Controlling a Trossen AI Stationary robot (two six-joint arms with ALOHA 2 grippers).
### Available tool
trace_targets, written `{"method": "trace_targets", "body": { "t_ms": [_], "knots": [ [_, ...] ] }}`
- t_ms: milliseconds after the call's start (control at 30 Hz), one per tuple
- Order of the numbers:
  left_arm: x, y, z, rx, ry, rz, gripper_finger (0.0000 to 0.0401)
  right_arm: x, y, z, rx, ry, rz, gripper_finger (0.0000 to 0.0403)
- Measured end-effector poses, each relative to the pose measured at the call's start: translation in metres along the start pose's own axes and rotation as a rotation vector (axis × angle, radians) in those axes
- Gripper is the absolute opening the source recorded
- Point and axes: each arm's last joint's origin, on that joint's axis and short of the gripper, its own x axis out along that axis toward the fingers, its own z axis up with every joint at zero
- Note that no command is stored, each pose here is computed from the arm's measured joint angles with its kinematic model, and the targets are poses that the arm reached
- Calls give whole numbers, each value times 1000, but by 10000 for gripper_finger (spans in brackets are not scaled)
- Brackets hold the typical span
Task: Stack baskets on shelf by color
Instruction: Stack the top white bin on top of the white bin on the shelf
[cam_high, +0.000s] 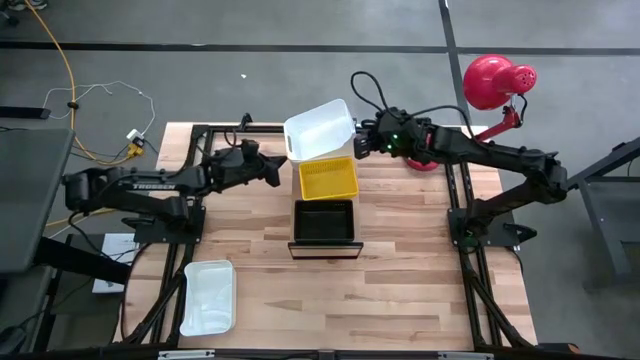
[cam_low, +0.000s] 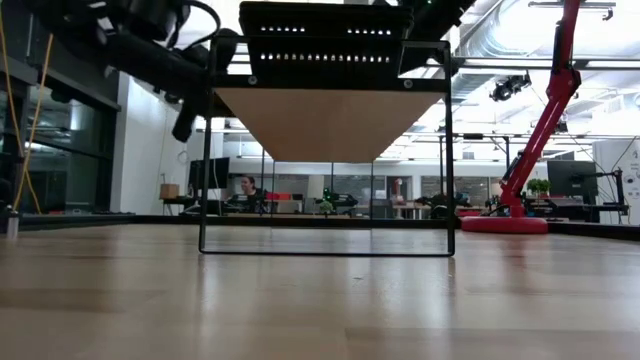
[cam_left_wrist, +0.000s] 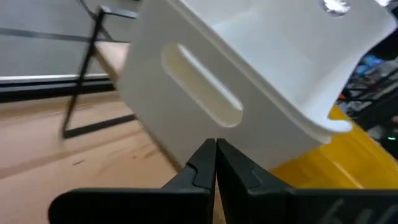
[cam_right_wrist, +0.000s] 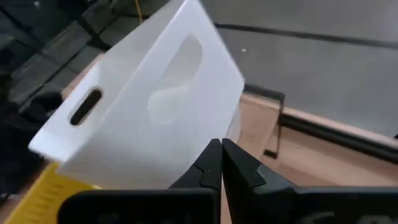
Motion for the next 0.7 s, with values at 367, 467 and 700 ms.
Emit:
{"method": "trace_targets", "body": {
  "t_ms": [367,467,700],
  "knots": [
    [21,4,-9,-28,23,-36,0,5,0,-5,29,52,50,0],
    [23,4,-10,-29,16,-38,0,12,2,-9,38,81,48,0],
    [23,4,-8,-34,1,-41,0,17,2,-13,36,106,35,0]
  ]
}}
